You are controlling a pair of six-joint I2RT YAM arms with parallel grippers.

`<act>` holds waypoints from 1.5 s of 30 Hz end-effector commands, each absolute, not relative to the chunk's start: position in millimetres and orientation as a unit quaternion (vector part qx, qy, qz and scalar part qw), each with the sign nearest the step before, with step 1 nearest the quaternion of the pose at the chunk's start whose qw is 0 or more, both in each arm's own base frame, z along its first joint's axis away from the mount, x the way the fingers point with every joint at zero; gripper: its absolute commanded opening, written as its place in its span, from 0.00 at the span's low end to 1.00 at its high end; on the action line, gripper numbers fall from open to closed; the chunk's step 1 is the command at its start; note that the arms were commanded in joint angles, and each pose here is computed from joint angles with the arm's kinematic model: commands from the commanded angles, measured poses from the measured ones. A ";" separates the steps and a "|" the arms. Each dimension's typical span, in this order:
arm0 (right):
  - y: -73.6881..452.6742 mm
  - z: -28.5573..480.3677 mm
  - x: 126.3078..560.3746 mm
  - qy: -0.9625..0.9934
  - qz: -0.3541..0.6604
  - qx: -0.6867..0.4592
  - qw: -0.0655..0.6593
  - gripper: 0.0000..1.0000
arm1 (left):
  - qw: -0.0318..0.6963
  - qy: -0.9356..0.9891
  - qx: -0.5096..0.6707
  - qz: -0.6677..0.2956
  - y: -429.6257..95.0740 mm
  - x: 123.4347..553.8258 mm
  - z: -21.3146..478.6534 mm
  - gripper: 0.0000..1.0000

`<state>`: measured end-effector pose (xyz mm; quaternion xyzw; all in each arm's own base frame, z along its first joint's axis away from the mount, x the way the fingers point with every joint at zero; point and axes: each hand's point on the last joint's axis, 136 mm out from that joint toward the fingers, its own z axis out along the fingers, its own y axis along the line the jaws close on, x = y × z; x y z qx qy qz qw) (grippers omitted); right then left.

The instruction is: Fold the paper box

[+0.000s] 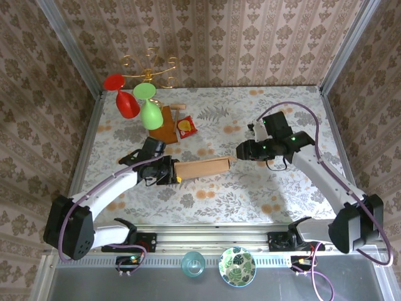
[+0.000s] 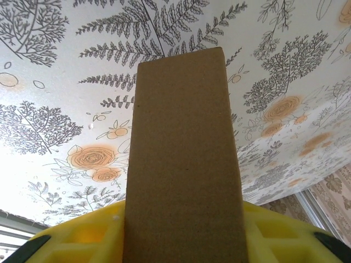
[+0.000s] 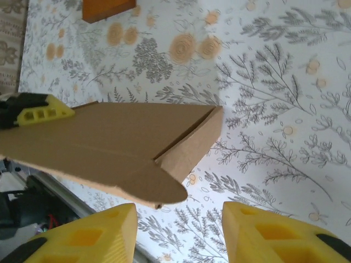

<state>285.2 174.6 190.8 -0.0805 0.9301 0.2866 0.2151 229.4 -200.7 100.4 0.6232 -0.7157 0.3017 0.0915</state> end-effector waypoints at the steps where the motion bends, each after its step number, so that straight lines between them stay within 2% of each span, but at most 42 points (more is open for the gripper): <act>1: 175.3 196.9 292.4 0.914 0.239 -0.186 0.270 0.43 | 0.112 -0.635 0.728 0.232 -179.2 220.1 87.3 0.16; 4: 181.3 188.4 286.0 0.920 0.222 -0.225 0.233 0.33 | 0.113 -0.637 0.727 0.228 -177.3 221.4 86.7 0.15; 9: 192.9 181.6 284.5 0.918 0.190 -0.269 0.221 0.34 | 0.115 -0.641 0.726 0.219 -175.0 222.2 84.2 0.14; 25: 208.4 179.6 305.1 0.917 0.172 -0.290 0.214 0.35 | 0.118 -0.652 0.724 0.194 -173.4 223.2 68.8 0.11; 33: 214.4 177.6 303.4 0.917 0.163 -0.303 0.199 0.26 | 0.113 -0.643 0.731 0.196 -167.4 228.9 68.7 0.11; 45: 213.7 171.9 300.9 0.920 0.147 -0.302 0.200 0.19 | 0.113 -0.642 0.732 0.199 -167.5 230.1 67.6 0.10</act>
